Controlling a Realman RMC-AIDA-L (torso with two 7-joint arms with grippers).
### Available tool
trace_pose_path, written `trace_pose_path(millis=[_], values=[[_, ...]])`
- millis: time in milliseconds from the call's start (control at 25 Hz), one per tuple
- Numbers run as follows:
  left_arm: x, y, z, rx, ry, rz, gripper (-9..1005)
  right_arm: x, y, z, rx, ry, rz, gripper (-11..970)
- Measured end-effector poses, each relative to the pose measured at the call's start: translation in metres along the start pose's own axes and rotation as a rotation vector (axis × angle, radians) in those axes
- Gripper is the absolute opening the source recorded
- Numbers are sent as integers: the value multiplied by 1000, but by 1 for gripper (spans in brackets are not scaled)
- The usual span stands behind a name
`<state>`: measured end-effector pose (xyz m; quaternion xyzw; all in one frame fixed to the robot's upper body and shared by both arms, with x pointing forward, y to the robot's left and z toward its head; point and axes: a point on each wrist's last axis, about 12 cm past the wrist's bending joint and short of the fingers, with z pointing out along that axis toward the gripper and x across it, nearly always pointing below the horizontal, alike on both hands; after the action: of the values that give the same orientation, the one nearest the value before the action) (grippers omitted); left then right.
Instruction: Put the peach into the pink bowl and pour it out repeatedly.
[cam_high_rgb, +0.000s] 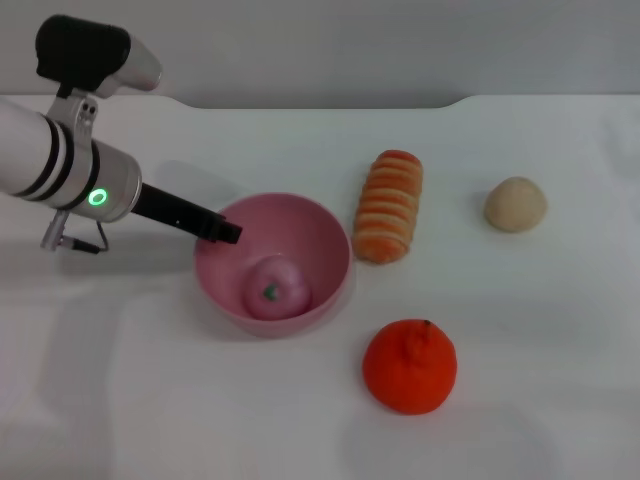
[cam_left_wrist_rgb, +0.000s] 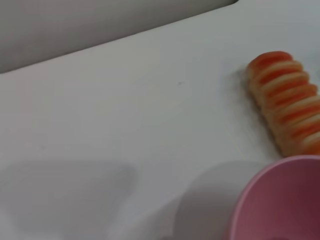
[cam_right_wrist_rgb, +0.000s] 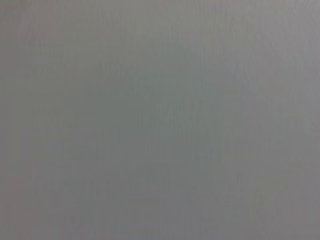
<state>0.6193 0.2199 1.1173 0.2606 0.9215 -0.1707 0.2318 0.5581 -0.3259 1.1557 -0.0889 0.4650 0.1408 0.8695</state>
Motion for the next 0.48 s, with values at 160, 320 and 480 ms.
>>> trace_pose_path(millis=[160,320,480], values=[[-8,-6,-6,25,-22,35,278,0,0,0,2,3,1,478],[-32,-24,-25,157,-171,133,404,1,0,1,1,3,3,478],[-50,-20,-47,223,-438,170,514,4,0,-1,11,9,11,478]])
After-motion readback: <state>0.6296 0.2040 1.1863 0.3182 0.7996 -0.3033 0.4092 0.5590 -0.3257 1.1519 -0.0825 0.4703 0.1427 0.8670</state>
